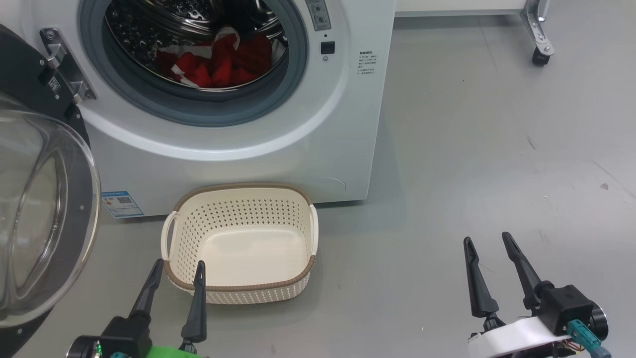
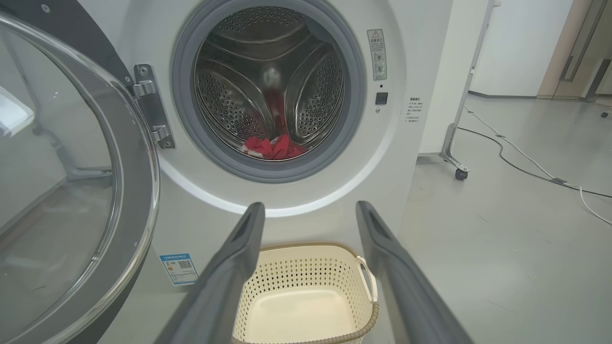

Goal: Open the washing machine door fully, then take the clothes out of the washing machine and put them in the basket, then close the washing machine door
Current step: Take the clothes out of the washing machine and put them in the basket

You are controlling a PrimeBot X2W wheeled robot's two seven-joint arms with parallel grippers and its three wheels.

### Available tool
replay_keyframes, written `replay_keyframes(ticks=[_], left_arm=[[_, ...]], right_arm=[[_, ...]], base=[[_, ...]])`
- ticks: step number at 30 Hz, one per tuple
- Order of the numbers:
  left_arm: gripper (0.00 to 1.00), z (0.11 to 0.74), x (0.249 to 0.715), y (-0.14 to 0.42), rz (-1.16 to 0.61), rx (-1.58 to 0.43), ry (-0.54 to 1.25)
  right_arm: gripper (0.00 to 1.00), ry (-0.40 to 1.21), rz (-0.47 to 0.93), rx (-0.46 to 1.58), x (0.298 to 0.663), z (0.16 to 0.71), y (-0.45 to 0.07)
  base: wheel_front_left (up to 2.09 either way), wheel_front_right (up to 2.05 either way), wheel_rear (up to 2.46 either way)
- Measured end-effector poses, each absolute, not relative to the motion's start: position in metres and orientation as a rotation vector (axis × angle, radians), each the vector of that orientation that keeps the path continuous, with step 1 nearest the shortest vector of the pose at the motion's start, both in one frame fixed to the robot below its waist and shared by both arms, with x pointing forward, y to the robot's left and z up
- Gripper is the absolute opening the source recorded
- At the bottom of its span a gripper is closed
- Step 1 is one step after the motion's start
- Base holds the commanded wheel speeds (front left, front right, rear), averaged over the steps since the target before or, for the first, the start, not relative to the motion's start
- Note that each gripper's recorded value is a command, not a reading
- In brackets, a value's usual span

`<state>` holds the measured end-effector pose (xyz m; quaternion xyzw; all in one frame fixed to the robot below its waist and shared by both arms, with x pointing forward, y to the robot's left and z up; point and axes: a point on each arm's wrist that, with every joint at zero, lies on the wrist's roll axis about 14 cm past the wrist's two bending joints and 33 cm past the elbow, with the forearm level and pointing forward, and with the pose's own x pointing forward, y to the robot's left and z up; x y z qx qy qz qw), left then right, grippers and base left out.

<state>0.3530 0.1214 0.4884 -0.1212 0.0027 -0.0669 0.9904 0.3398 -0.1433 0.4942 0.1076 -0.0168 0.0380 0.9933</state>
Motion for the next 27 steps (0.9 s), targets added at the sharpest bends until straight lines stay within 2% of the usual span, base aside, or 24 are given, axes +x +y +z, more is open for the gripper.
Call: replay_keyframes(ticks=[15,27], left_arm=[[1.00,0.4883,0.3522,0.1212,-0.135,-0.243,0.009],[1.00,0.4899,0.3516,0.1232,-0.124,-0.241,0.005]], right_arm=[[1.00,-0.027,0.084,0.225,0.3385,0.4927,-0.1401],[1.00,-0.029,0.089,0.227,0.3381,0.4933,-0.1386]], base=[[0.95,-0.95,0.00],[0.60,-0.60,0.00]])
